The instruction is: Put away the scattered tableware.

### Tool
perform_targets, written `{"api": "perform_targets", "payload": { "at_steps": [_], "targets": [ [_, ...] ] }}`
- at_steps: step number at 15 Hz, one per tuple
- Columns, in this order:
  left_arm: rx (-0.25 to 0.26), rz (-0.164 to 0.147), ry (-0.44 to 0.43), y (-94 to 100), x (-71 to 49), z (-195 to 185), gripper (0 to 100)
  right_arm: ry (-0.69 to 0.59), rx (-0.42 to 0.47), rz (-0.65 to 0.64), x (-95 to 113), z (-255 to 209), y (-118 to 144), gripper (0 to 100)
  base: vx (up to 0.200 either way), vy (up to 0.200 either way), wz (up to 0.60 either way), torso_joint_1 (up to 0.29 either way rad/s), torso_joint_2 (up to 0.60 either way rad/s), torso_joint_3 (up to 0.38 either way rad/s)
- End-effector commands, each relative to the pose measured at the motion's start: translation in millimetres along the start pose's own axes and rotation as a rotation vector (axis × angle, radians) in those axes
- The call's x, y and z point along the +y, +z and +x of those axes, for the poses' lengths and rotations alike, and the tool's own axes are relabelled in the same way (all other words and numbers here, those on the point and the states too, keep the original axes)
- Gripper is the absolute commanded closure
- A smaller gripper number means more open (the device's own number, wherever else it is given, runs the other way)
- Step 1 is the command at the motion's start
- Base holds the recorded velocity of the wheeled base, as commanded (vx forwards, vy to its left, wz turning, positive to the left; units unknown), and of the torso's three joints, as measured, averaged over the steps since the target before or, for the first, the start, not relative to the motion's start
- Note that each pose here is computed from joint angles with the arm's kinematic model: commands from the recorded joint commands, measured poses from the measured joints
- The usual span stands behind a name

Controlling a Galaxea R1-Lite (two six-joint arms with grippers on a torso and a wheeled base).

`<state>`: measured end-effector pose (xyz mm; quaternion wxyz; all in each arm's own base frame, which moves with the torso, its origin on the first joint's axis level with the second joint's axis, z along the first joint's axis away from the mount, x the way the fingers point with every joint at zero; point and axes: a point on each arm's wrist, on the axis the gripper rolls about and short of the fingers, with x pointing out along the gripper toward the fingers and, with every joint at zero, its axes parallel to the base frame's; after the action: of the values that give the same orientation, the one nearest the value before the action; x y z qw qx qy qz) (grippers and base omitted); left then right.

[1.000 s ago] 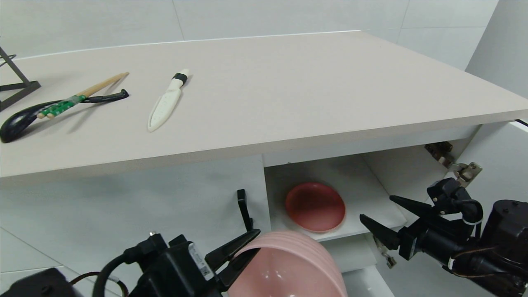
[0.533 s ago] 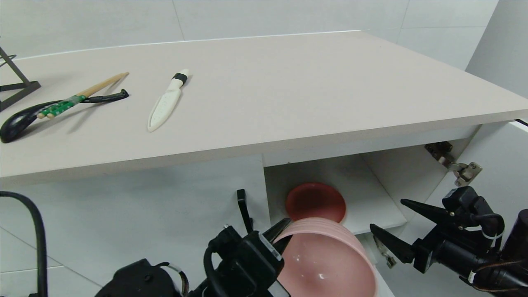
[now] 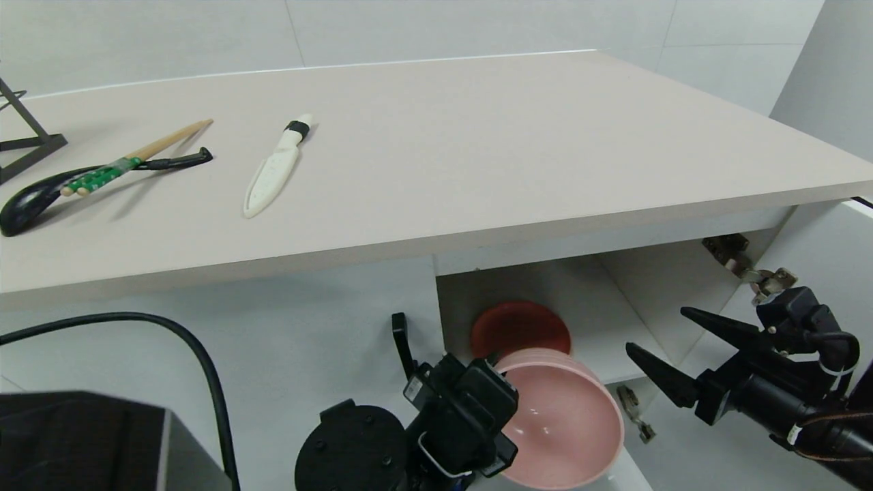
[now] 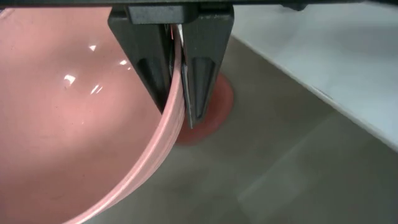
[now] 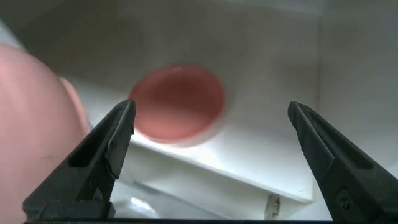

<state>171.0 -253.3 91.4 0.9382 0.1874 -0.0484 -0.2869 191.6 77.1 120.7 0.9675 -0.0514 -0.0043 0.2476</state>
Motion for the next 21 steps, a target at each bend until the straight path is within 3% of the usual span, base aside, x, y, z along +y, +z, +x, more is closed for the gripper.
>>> {"api": "perform_targets", "payload": {
  "at_steps": [1,7,10,13,16,21],
  "targets": [
    [0.027,-0.003,0.073,-12.0,-3.7,26.5,100,-0.024,-0.039,-0.004,-5.3,1.5,7.4,0,0.000,0.000,0.00,0.000,0.00,0.000],
    [-0.024,-0.048,0.177,-11.3,-19.7,72.5,100,-0.028,-0.130,-0.019,-5.8,-0.8,25.8,0,0.000,0.000,0.00,0.000,0.00,0.000],
    [-0.075,-0.135,0.251,0.9,-20.6,88.7,100,0.043,-0.118,-0.013,8.9,-2.4,23.4,0,0.000,0.000,0.00,0.000,0.00,0.000],
    [-0.079,-0.144,0.236,4.3,-26.9,84.2,100,0.054,-0.087,-0.010,11.4,-1.8,17.2,0,0.000,0.000,0.00,0.000,0.00,0.000],
    [-0.081,-0.139,0.188,9.1,-42.4,73.4,100,0.034,0.033,0.003,6.7,3.2,-6.8,0,0.000,0.000,0.00,0.000,0.00,0.000],
    [-0.077,-0.184,0.247,16.8,-40.7,69.4,100,-0.010,0.039,0.007,-2.7,3.8,-8.3,0,0.000,0.000,0.00,0.000,0.00,0.000]
  ]
}}
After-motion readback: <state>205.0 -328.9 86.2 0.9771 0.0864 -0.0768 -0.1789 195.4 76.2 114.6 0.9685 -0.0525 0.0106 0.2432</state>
